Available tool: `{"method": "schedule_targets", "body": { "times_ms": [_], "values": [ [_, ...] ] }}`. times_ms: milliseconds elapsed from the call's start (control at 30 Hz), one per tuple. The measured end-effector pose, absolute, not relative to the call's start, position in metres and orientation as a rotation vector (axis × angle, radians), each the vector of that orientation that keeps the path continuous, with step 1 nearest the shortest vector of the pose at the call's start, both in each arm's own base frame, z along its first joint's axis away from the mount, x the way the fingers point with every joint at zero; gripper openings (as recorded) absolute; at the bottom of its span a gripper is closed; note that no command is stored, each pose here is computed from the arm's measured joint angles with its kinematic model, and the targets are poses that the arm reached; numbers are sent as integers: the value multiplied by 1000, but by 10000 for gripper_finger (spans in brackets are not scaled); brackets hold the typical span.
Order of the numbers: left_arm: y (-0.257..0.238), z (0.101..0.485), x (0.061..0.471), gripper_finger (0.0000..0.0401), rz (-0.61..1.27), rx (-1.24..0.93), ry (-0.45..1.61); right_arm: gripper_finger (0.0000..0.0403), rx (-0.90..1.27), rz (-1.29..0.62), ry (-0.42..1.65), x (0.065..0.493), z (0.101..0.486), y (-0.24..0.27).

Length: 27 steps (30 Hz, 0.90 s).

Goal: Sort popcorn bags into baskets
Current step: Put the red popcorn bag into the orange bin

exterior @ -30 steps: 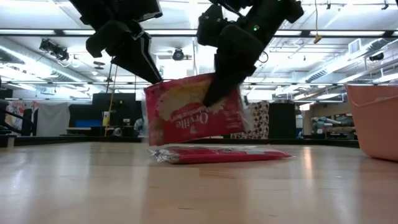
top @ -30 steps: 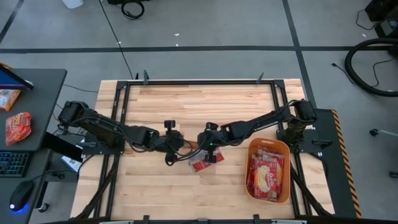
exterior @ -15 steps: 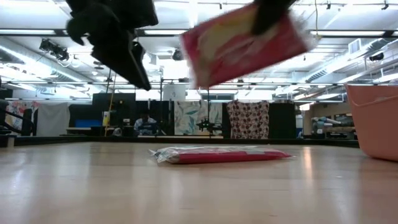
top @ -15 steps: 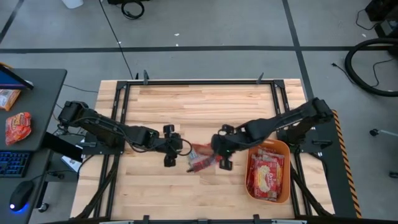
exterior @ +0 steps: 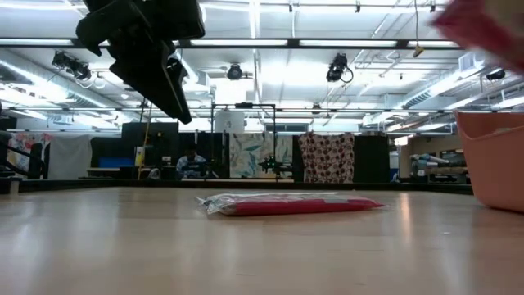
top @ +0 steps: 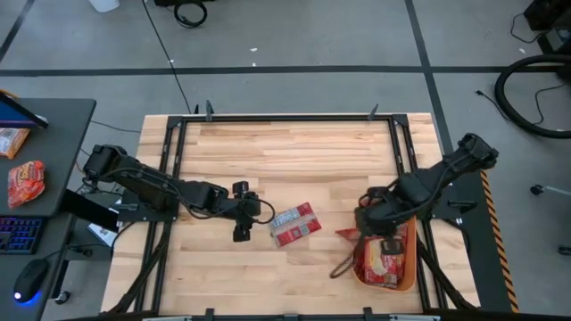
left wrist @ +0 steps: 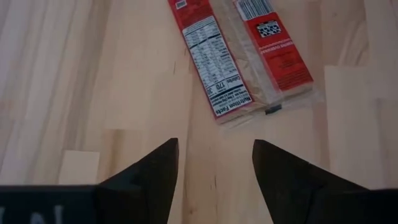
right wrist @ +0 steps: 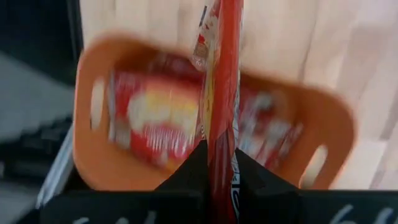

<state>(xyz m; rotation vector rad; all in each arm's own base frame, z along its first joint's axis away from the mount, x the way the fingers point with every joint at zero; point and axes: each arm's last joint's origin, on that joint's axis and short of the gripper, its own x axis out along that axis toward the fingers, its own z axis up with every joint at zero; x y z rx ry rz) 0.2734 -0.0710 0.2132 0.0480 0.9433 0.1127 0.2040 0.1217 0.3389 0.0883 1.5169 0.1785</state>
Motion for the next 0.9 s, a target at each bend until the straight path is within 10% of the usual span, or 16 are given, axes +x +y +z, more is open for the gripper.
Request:
{"method": "schedule_targets", "body": {
  "times_ms": [533,900],
  "values": [
    [-73,214,277,208,89,33,917,54,130,224,1852,182,294,129],
    [-87,194,296,208,-35,68,879,104,51,100,1680,197,280,124]
  ]
}}
